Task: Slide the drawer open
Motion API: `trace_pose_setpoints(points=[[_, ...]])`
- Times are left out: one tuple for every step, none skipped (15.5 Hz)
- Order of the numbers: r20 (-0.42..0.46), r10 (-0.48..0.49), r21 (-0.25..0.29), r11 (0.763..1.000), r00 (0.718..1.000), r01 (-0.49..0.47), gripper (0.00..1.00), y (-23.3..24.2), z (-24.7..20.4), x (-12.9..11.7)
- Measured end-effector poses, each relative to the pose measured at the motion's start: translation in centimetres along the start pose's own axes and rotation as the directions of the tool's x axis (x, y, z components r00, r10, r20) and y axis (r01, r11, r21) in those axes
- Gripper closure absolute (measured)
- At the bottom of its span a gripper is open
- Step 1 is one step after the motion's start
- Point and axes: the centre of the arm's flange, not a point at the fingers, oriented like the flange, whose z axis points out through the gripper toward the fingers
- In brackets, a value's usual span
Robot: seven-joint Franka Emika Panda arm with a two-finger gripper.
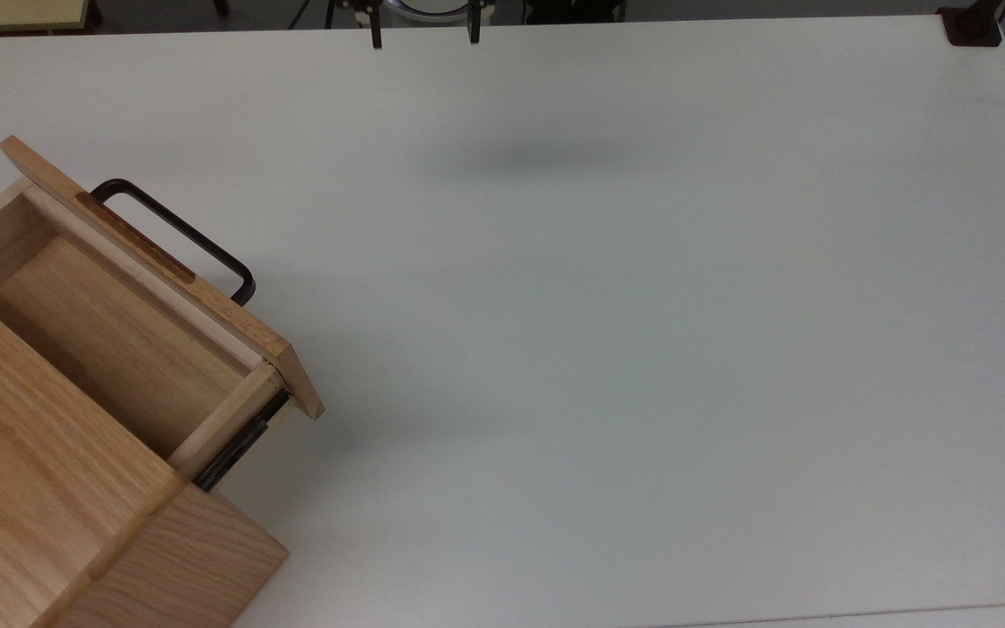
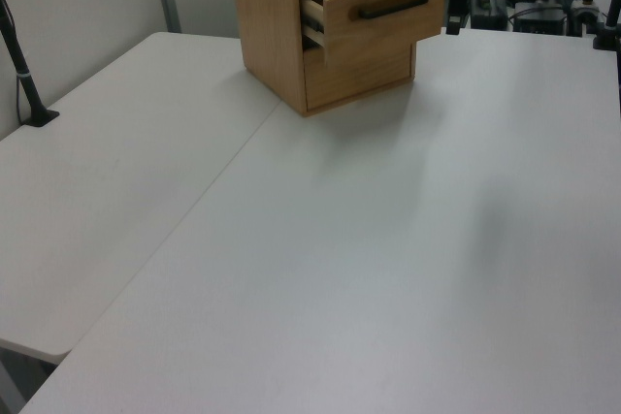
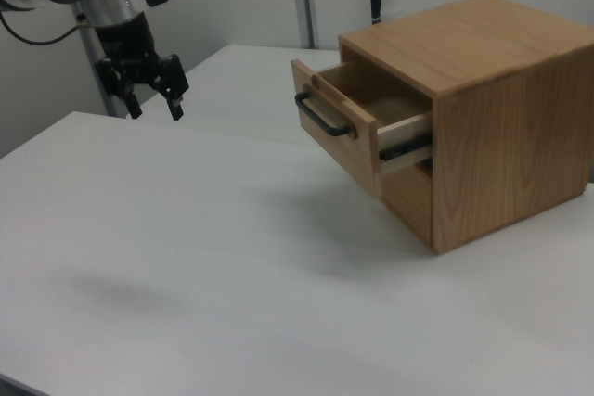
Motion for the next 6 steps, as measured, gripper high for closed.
trace_pose_setpoints(points=[[0.026,0.02,0.002,1.0,0.999,-0.02,0.1,0.1,0.0,-0.4],[0.048,0.031,0.002,1.0,0.998,-0.031,0.01,0.1,0.0,-0.8],[0.061,0.04,0.002,0.999,0.997,-0.041,0.0,0.3,0.0,-1.1],[0.065,0.051,0.003,0.999,0.997,-0.052,0.0,0.7,-0.1,-1.3],[0.068,0.065,0.004,0.998,0.996,-0.065,0.0,1.4,-0.1,-1.4],[0.072,0.078,0.005,0.997,0.994,-0.078,0.0,2.1,0.0,-1.5]])
